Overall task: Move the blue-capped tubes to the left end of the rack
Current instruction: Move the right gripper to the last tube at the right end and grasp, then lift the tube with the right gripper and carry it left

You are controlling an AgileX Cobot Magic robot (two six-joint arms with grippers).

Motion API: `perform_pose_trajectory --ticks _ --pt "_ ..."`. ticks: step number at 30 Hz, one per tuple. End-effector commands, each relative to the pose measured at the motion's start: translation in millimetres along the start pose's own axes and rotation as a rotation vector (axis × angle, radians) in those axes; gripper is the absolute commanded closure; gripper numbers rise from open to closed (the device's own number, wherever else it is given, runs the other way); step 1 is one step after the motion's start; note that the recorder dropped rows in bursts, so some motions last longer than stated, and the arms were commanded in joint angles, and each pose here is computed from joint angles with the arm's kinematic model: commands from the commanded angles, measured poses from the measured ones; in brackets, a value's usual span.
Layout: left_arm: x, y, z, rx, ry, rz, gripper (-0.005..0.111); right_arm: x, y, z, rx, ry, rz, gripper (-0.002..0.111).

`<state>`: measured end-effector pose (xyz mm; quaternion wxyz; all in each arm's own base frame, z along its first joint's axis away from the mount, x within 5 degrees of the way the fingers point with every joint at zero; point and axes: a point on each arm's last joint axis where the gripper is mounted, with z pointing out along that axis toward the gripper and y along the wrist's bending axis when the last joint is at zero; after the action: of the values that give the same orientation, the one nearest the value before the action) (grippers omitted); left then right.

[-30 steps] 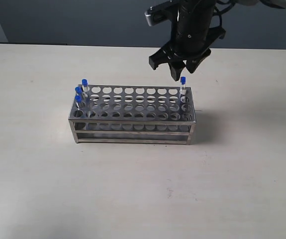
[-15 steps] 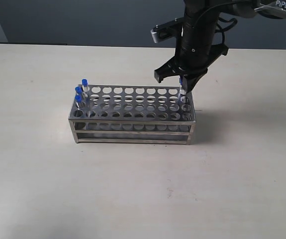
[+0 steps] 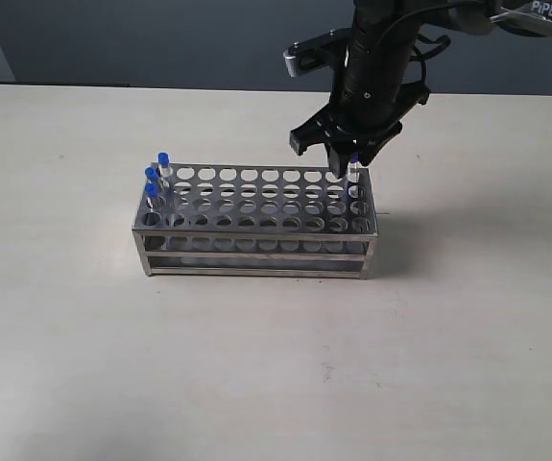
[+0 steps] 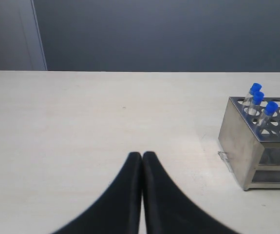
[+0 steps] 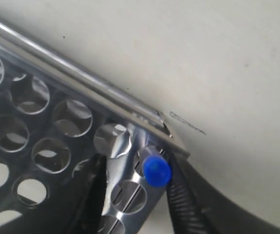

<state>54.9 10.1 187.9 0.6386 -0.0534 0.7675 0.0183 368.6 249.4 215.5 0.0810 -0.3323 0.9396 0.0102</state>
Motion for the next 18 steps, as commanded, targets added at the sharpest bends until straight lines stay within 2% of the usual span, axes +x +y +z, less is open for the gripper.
perform_pose_trajectory --ticks 1,5,6,11,18 --pt "-2 -0.6 -1 0.009 -0.012 -0.002 0.106 -2 -3 -1 0.005 -0.036 0.0 0.08" --pt "-2 -0.6 -1 0.009 -0.012 -0.002 0.106 -2 -3 -1 0.005 -0.036 0.0 0.106" --pt "-2 -0.6 -1 0.009 -0.012 -0.002 0.106 -2 -3 -1 0.005 -0.036 0.0 0.109" --pt "-2 -0.6 -1 0.009 -0.012 -0.002 0.106 -1 -3 -3 0.004 -0.024 0.0 0.109" --pt "-2 -0.6 -1 0.009 -0.012 -0.002 0.106 1 2 -41 0.011 -0.117 -0.012 0.109"
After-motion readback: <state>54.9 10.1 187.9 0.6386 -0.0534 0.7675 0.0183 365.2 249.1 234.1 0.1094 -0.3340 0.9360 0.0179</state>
